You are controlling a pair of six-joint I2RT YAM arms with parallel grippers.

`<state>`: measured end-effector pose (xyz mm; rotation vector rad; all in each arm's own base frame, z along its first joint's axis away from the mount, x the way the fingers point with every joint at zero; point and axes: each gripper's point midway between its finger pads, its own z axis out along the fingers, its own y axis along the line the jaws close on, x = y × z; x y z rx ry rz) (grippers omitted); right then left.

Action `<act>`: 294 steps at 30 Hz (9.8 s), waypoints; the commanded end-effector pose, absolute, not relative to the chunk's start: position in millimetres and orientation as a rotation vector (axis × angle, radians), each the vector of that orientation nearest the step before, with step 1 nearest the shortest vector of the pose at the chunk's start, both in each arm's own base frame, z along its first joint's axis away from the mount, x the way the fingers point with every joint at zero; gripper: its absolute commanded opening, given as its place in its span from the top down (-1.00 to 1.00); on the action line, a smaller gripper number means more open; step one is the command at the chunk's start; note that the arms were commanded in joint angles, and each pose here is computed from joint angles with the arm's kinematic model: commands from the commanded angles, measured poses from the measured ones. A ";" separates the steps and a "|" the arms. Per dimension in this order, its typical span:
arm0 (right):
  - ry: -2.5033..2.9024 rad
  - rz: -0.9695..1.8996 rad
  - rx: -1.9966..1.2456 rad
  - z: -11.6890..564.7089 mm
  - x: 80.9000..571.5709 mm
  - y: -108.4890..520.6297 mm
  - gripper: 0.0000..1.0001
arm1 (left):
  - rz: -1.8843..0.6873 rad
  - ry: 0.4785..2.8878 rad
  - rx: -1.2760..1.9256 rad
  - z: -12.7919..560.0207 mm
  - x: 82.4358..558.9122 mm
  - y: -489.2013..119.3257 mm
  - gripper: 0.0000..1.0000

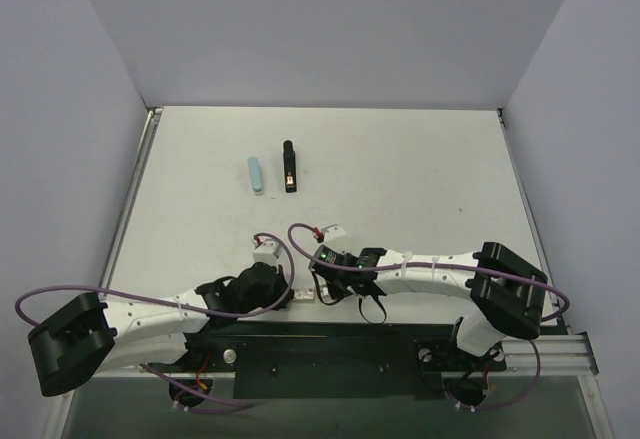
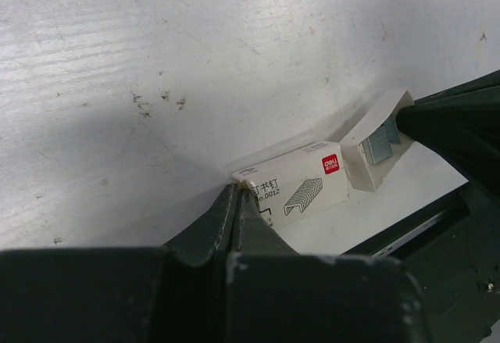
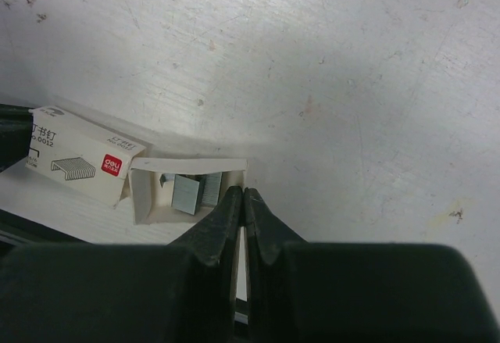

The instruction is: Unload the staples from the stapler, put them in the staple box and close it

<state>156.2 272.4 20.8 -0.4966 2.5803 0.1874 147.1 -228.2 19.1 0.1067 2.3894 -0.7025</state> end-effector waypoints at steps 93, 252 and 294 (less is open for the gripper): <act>2.560 0.045 -0.357 18.7 201.0 264.8 1.00 | -0.581 2.336 0.138 39.0 134.5 -216.8 1.00; 2.541 0.088 -0.529 12.9 139.9 254.9 1.00 | -0.648 2.372 0.304 12.0 101.9 -245.8 1.00; 2.546 0.275 -0.436 23.9 129.9 297.0 1.00 | -0.609 2.349 0.296 23.1 116.8 -246.1 1.00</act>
